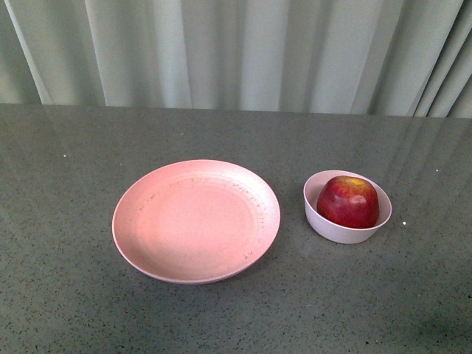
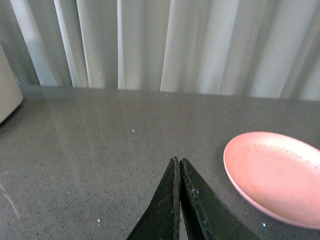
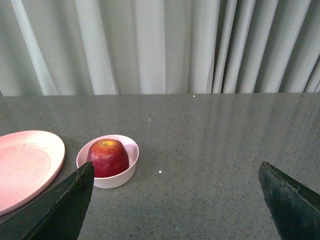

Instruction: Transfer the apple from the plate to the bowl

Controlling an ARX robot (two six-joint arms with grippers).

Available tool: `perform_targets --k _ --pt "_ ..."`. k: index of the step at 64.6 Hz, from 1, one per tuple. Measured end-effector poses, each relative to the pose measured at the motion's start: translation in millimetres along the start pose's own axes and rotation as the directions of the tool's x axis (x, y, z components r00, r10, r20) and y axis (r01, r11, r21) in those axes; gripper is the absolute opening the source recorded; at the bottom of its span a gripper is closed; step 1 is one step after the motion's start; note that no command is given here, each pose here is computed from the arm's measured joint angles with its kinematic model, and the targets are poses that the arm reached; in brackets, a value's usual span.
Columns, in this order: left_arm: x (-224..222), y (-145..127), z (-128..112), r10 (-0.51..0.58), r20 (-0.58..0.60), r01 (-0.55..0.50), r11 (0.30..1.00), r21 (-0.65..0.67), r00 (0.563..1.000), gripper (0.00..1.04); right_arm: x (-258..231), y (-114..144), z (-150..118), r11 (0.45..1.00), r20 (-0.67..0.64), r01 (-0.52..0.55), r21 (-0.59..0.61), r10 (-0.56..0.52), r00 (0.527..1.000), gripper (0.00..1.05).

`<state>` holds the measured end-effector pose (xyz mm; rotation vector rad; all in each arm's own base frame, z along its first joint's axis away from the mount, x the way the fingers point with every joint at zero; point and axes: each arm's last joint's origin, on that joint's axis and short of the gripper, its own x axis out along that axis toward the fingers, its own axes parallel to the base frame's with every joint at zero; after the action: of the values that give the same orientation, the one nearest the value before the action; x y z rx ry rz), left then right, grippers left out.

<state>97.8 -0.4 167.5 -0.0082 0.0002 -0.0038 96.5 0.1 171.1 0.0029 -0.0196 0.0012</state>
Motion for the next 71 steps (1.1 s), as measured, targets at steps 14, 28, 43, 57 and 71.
perform_targets --k 14,28,43,57,71 --pt "-0.1 0.1 0.0 0.000 0.000 0.000 1.000 -0.001 1.000 0.03 0.0 0.0 0.0 1.000 0.000 0.000 0.000 0.000 1.000 0.96" --pt "-0.1 0.1 0.0 0.001 0.000 -0.001 1.000 0.000 1.000 0.41 0.0 0.0 0.0 1.000 0.000 0.000 0.000 0.000 1.000 0.96" --pt "-0.1 0.1 0.0 0.000 0.000 0.000 1.000 0.000 1.000 0.84 0.0 0.0 0.0 1.000 0.000 0.000 0.000 0.000 1.000 0.96" --pt "-0.1 0.1 0.0 0.001 0.000 -0.001 1.000 0.002 1.000 0.96 0.0 0.0 0.0 1.000 0.000 0.000 0.000 0.000 1.000 0.96" --pt "-0.1 0.1 0.0 0.001 0.000 -0.001 1.000 0.002 1.000 0.96 0.0 0.0 0.0 1.000 0.000 0.000 0.000 0.000 1.000 0.96"
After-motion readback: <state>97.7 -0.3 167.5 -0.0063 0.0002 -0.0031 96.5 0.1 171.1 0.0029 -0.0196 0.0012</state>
